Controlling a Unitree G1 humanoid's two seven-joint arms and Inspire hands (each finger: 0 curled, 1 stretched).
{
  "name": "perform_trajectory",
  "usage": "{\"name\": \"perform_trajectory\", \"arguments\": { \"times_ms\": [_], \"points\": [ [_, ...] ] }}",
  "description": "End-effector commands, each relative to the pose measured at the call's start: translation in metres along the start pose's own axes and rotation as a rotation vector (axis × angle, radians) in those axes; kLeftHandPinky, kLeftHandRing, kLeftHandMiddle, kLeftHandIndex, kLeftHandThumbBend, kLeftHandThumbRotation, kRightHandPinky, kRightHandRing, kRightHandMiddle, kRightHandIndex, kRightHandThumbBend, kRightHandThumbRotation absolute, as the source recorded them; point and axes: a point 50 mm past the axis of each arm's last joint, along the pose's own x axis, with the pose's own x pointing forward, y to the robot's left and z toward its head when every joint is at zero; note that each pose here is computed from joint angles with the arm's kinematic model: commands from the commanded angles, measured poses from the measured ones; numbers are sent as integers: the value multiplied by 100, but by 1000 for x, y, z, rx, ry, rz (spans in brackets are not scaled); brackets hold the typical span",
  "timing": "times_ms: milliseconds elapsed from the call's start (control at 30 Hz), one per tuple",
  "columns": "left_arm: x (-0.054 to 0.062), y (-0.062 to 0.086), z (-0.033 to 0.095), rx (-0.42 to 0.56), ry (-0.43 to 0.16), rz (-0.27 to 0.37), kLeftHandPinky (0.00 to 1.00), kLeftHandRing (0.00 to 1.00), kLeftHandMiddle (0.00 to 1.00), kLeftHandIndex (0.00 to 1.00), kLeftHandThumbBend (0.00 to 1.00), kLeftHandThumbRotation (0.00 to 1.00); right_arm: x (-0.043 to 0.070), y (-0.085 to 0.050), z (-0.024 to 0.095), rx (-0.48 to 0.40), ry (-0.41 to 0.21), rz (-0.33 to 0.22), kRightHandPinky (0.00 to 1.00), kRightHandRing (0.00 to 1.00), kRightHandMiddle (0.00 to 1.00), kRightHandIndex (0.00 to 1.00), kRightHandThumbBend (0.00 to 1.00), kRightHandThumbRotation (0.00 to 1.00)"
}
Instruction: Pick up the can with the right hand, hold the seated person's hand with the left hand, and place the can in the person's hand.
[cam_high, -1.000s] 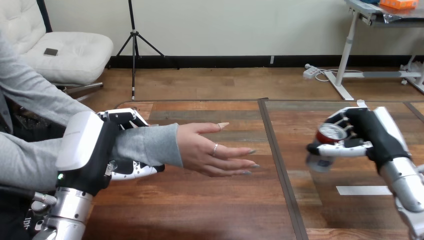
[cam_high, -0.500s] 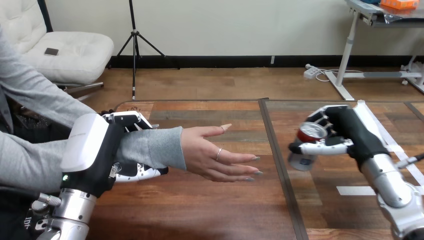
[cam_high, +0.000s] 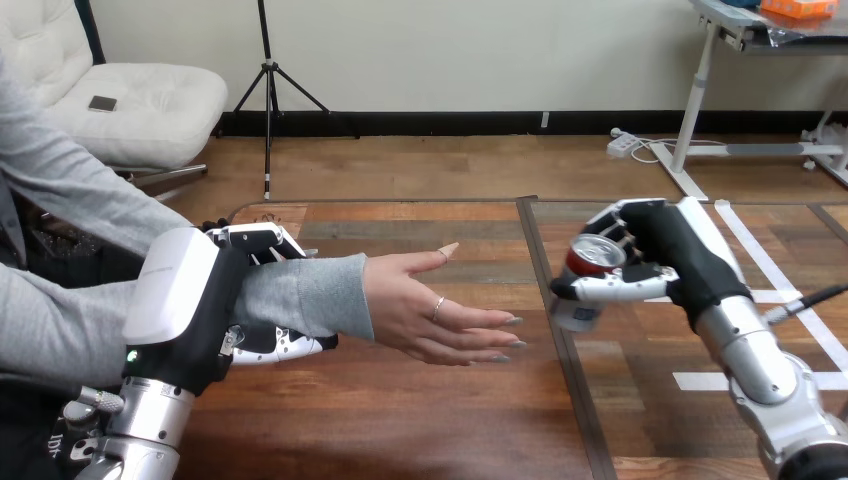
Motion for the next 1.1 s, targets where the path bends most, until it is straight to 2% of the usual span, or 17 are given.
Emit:
{"name": "perform_trajectory", "arguments": {
  "times_ms": [0, 533, 767, 1067],
  "points": [
    [28, 12, 15, -35, -86, 101, 20, 23, 32, 39, 88, 0, 27, -13, 53, -8, -202, -44, 29, 33, 40, 43, 84, 0],
    [28, 12, 15, -35, -94, 97, 20, 24, 32, 39, 89, 0, 30, -2, 66, -25, -271, -7, 31, 35, 41, 44, 82, 0],
    [28, 11, 14, -32, -99, 96, 20, 24, 32, 39, 89, 0, 32, 2, 71, -71, -292, -7, 22, 26, 38, 43, 84, 0],
    [28, 10, 13, -42, -81, 90, 21, 25, 33, 39, 87, 0, 32, 7, 78, -45, -333, 13, 25, 29, 39, 43, 83, 0]
  ]
}}
